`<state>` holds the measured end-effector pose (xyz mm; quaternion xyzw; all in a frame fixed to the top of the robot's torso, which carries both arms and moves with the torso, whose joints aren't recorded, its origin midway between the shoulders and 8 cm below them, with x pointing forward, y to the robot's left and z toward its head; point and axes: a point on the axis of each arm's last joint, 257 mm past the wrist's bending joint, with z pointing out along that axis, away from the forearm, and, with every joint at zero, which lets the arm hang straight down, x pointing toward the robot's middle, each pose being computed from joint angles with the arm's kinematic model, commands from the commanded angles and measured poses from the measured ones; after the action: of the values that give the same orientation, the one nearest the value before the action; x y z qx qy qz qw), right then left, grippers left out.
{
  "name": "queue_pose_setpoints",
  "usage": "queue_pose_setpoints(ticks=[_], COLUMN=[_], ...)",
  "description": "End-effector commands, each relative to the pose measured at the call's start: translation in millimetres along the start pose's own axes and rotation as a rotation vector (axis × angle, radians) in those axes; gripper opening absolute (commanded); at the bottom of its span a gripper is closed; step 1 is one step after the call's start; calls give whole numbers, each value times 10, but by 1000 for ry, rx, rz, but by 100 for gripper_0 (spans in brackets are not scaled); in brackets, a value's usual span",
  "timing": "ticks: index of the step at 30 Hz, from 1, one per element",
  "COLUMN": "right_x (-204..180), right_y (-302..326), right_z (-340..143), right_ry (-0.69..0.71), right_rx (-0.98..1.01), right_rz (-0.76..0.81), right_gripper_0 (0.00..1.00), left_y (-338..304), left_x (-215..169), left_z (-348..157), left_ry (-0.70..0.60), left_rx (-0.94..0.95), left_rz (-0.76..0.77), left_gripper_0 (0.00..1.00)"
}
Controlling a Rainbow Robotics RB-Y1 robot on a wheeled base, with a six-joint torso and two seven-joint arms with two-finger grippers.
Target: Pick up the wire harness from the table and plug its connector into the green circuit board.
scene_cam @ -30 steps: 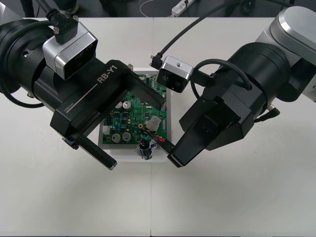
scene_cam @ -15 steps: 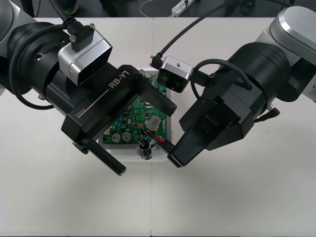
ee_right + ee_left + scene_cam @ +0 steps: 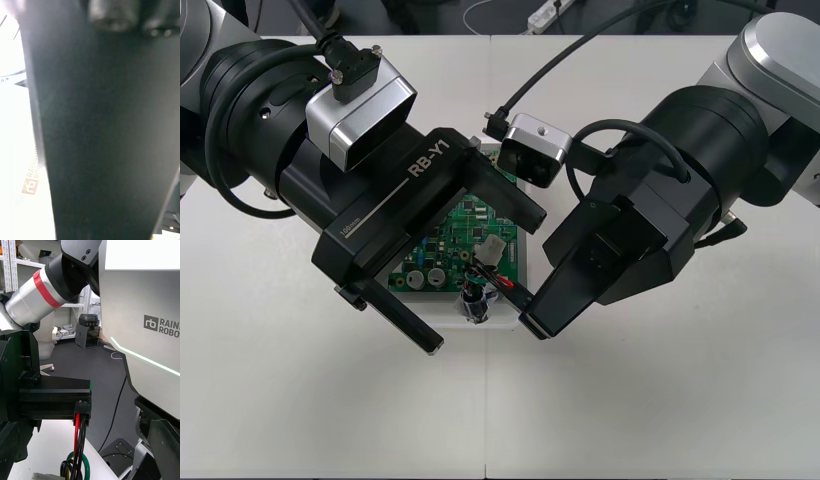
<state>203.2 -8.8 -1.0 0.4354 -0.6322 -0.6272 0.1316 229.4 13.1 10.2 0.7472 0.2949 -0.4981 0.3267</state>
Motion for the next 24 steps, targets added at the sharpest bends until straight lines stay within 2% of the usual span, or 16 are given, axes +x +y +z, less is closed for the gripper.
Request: queue_pose_setpoints(ticks=[1,19,21,22,23,24], right_x=[-14,-12,-18,-15,-16,-19], right_y=[169,175,179,176,177,180], right_z=[119,138,145,147,151,149], right_ry=[48,52,52,53,53,52], right_rx=[-10,-17,-20,-20,-21,-21], right_rz=[-50,-51,-52,-50,-53,-52], right_gripper_0=[0,0,0,0,0,0], left_y=[-91,-77,-71,-72,-78,-83], left_x=[-84,-98,-90,-86,-84,-69], left_z=[110,154,157,167,173,182], left_ry=[30,18,20,22,20,21], left_rx=[68,74,73,75,78,81], left_rz=[104,111,112,112,110,109], left_gripper_0=[100,100,97,73,68,52])
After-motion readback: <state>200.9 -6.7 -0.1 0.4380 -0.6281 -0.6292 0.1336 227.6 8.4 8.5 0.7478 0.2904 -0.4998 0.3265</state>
